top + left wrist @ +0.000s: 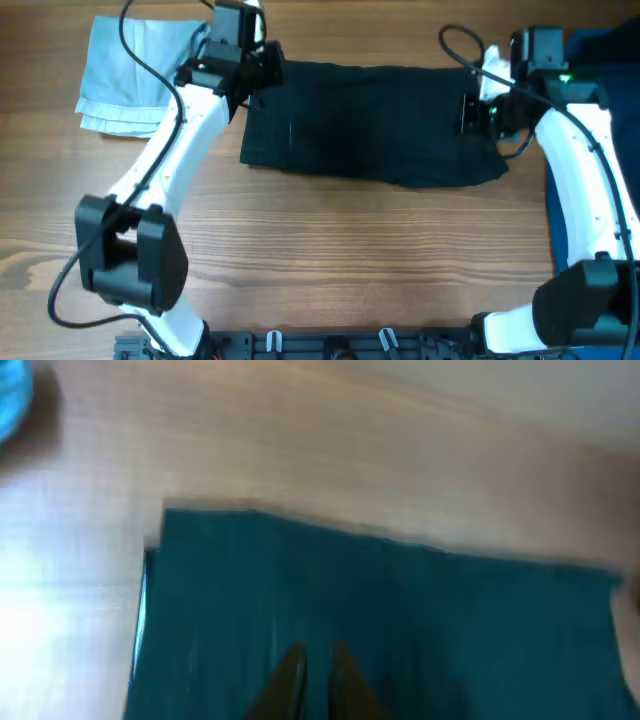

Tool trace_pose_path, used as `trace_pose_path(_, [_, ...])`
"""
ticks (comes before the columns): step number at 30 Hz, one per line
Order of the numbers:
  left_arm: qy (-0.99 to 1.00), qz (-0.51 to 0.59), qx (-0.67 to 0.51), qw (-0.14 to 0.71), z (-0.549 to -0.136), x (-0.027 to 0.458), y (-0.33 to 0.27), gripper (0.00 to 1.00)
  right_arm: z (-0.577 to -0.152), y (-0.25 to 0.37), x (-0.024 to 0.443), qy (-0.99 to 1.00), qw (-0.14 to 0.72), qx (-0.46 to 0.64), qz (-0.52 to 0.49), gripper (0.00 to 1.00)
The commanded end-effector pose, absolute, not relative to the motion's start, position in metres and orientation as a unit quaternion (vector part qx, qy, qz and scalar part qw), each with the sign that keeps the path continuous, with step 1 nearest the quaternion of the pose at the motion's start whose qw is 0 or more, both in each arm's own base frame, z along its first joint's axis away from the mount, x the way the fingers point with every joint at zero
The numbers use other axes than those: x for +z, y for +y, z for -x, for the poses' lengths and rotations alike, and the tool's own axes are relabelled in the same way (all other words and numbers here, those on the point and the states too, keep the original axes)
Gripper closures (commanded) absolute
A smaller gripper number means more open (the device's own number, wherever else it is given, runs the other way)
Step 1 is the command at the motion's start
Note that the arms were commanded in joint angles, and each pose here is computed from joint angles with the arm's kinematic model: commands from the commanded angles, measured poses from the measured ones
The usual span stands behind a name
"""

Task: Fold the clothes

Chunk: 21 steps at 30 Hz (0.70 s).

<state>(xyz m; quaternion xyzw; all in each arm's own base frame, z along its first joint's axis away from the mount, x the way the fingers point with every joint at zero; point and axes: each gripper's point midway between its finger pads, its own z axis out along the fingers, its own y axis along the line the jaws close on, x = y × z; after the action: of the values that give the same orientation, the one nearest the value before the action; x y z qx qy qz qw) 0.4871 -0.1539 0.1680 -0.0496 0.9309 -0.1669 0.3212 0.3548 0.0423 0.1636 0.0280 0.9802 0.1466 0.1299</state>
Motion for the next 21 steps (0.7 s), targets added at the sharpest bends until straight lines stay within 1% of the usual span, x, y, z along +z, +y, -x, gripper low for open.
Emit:
trace_pose_path(1, [0.967, 0.034, -0.143, 0.207, -0.447, 0.109, -0.167, 0.91, -0.334, 0.049, 0.118, 0.982, 0.073, 0.164, -0.05, 0.95])
trace_pose_path(5, [0.983, 0.031, -0.118, 0.137, -0.427, 0.066, -0.169, 0.9, -0.314, 0.048, 0.057, 0.981, 0.049, 0.162, -0.1, 0.95])
trace_pose_path(6, [0.985, 0.032, -0.115, 0.127, -0.425, 0.058, -0.168, 0.87, -0.31, 0.044, 0.045, 0.98, 0.048, 0.152, -0.118, 0.96])
trace_pose_path(8, [0.988, 0.035, -0.106, 0.104, -0.422, 0.037, -0.166, 0.84, -0.299, 0.035, 0.023, 0.978, 0.041, 0.126, -0.163, 0.96])
trace_pose_path(12, [0.992, 0.037, -0.094, 0.074, -0.417, 0.009, -0.164, 0.85, -0.287, 0.003, -0.003, 0.975, 0.039, 0.034, -0.216, 0.96])
trace_pose_path(13, [0.992, 0.037, -0.094, 0.074, -0.416, 0.009, -0.164, 0.88, -0.289, 0.005, -0.002, 0.974, 0.04, 0.046, -0.217, 0.96])
trace_pose_path(14, [0.992, 0.037, -0.094, 0.074, -0.417, 0.01, -0.164, 0.89, -0.294, 0.017, 0.006, 0.977, 0.042, 0.08, -0.195, 0.96])
trace_pose_path(16, [0.992, 0.037, -0.094, 0.074, -0.417, 0.01, -0.164, 0.9, -0.309, 0.051, 0.044, 0.971, 0.045, 0.182, -0.15, 0.96])
trace_pose_path(17, [0.992, 0.037, -0.094, 0.074, -0.416, 0.01, -0.164, 0.9, -0.315, 0.058, 0.065, 0.967, 0.052, 0.205, -0.142, 0.96])
trace_pose_path(19, [0.992, 0.037, -0.094, 0.074, -0.416, 0.01, -0.164, 0.9, -0.322, 0.063, 0.103, 0.963, 0.072, 0.222, -0.131, 0.96])
trace_pose_path(21, [0.992, 0.037, -0.094, 0.074, -0.416, 0.01, -0.164, 0.9, -0.328, 0.061, 0.109, 0.963, 0.091, 0.219, -0.127, 0.96])
